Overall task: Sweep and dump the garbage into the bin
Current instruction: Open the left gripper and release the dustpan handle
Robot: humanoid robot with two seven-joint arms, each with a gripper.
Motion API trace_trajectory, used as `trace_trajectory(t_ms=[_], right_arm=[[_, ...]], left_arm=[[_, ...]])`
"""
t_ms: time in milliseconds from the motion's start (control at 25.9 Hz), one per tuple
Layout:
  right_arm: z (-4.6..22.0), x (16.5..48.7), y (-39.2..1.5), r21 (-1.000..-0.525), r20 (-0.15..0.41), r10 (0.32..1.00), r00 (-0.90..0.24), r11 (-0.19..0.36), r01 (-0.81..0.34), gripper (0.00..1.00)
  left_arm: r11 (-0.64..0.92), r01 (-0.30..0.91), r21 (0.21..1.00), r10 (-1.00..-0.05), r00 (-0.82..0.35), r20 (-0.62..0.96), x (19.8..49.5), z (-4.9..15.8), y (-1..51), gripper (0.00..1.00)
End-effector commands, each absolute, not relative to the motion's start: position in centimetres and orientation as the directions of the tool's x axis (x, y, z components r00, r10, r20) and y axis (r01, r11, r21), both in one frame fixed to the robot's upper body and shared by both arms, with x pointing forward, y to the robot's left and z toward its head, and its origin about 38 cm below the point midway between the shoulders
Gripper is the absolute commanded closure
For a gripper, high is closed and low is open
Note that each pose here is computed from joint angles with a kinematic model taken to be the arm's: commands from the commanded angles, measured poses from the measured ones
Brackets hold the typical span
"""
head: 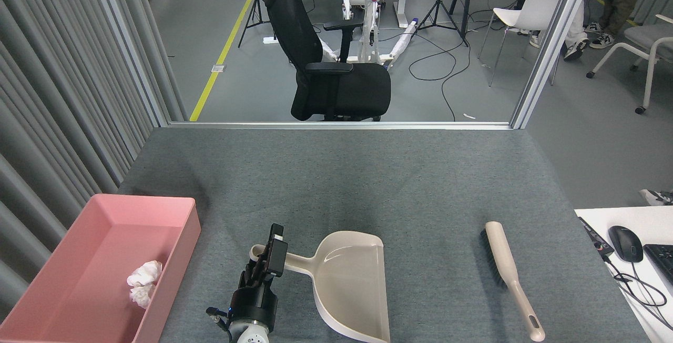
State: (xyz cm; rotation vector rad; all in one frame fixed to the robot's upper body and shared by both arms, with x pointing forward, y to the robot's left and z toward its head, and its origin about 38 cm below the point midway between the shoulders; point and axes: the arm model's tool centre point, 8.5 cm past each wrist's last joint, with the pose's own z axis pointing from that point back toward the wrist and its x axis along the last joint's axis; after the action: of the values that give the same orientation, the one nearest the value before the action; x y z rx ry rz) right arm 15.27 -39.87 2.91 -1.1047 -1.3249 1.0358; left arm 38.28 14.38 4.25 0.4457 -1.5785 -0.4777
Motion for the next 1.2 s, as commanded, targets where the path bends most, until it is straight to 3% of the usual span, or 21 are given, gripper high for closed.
trace_trajectory(t_ms=[0, 387, 696, 1160], right_arm=[[2.9, 15.3, -39.8, -0.98, 0.192, 0.981, 0.002, 0.192, 0.055, 0.02], [2.9, 15.3, -39.8, -0.979, 0.195, 0.981, 0.003, 0.194, 0.058, 0.02], [3.0, 15.2, -39.9, -0.98, 0.193, 0.981, 0.004, 0.192, 0.056, 0.02], [3.0, 15.2, -39.9, -0.98, 0.192, 0.981, 0.003, 0.191, 0.057, 0.02]], left_arm=[[0.778, 0.009, 0.628, -0.626, -0.075, 0.776, 37.5, 3.7, 14.4, 0.01], [0.515, -0.028, 0.856, -0.843, -0.196, 0.501, 37.2, 4.5, 14.8, 0.01], [0.243, -0.071, 0.967, -0.944, -0.246, 0.219, 36.9, 4.4, 14.2, 0.01], [-0.083, -0.071, 0.994, -0.975, -0.201, -0.096, 36.4, 2.2, 15.8, 0.01]])
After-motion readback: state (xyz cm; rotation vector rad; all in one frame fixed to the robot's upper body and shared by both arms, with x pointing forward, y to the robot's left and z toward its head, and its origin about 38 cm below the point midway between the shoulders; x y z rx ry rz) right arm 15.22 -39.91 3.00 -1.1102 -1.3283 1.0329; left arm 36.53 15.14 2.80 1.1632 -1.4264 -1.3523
